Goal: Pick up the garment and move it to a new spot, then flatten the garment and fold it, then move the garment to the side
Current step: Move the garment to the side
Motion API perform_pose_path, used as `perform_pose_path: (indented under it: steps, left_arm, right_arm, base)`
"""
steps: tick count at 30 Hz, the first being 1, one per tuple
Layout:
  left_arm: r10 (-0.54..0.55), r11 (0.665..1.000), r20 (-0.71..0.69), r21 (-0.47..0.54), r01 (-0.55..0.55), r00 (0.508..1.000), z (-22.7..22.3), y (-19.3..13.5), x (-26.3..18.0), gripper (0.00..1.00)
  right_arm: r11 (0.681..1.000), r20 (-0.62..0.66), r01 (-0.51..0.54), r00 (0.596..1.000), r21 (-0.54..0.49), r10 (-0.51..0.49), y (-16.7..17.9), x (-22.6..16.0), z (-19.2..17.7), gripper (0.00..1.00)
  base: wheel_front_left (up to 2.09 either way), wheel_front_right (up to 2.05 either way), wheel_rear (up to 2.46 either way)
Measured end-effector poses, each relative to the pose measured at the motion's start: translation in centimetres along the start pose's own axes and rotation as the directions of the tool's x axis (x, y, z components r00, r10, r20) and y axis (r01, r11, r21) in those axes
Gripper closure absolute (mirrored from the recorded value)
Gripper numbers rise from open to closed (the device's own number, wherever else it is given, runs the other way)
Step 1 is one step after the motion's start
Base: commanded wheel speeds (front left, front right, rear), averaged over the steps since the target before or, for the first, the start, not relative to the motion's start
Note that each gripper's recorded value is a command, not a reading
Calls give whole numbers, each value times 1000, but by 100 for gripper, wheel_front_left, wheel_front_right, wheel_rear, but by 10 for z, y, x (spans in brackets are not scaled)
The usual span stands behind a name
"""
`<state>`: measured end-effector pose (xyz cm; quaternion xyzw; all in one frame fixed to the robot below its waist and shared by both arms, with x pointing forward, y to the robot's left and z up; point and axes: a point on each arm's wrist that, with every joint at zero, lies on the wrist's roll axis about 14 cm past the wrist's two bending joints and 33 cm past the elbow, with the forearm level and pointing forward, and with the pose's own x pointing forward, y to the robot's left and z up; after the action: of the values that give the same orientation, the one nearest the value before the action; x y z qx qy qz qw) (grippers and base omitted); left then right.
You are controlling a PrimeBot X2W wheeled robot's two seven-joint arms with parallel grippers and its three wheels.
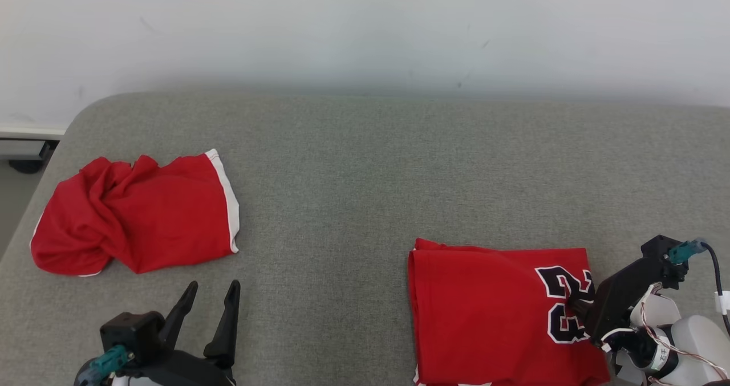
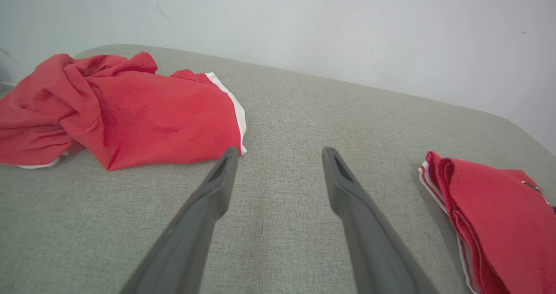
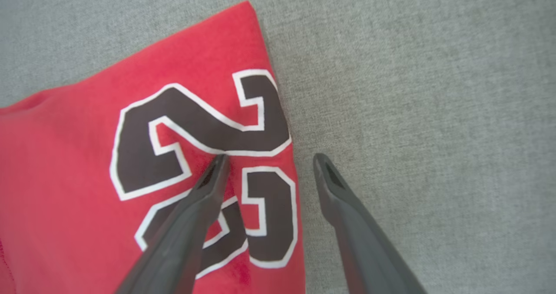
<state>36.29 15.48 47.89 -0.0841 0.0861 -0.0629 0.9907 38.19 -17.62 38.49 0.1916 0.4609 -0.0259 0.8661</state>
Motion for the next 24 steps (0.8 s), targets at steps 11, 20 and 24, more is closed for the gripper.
perform_pose_path:
  steps: [11, 20, 24]
  left_arm:
    - [24, 1000, -11, 0, -24, 1000, -2, 8, 1, 0]
    - [27, 1000, -15, -4, -27, 1000, -3, 9, 3, 0]
    - [24, 1000, -4, 0, -24, 1000, 2, 8, 6, 0]
  right_arm:
    - [1000, -80, 4, 997, -3, -4, 5, 11, -4, 100]
    - [987, 70, 39, 997, -155, -29, 11, 1, 56, 100]
    - [973, 163, 136, 981, -186, -106, -12, -11, 91, 100]
  base:
    - [0, 0, 0]
    - [0, 0, 0]
    - [0, 0, 0]
